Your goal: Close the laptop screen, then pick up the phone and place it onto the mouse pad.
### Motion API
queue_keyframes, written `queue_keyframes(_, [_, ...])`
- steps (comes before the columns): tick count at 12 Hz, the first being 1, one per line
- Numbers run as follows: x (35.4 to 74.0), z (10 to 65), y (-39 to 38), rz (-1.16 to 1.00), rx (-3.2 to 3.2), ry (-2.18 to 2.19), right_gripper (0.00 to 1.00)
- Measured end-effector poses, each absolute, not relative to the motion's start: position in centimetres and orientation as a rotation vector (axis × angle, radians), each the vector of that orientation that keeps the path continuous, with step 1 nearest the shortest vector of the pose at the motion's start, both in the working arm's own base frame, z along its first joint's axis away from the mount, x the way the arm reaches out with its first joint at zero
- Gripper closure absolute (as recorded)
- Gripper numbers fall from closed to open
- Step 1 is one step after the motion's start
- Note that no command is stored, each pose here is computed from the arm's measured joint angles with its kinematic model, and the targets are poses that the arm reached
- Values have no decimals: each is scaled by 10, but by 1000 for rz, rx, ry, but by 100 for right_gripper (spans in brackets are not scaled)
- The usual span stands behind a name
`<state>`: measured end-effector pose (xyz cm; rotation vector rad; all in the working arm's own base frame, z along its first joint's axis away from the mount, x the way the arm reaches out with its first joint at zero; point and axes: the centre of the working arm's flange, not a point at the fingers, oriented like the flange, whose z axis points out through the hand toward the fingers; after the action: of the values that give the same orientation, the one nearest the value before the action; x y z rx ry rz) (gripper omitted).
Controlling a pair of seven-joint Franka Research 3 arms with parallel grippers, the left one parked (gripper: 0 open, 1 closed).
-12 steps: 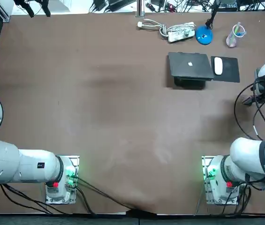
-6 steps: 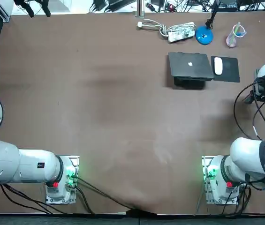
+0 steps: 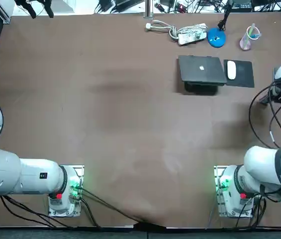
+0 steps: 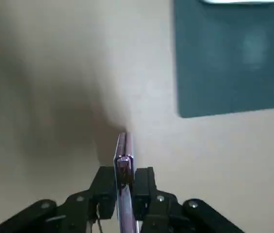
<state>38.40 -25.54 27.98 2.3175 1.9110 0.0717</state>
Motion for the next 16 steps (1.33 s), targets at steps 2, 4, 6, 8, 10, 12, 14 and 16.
queue_keyframes(2, [415, 305, -244, 106, 2317, 1862, 79])
queue_keyframes(4, [448, 323, -219, 143, 2281, 1863, 79])
queue_keyframes(6, [474, 326, -198, 166, 2254, 1883, 79])
queue_keyframes(8, [494, 318, -189, 193, 2271, 1882, 79])
queue_keyframes(10, [513, 306, -183, 222, 2273, 1873, 79])
queue_keyframes(12, [528, 293, -179, 248, 2243, 1855, 79])
queue_keyframes(14, [538, 280, -177, 257, 2215, 1847, 79])
queue_keyframes(16, [548, 272, -175, 260, 2204, 1850, 79])
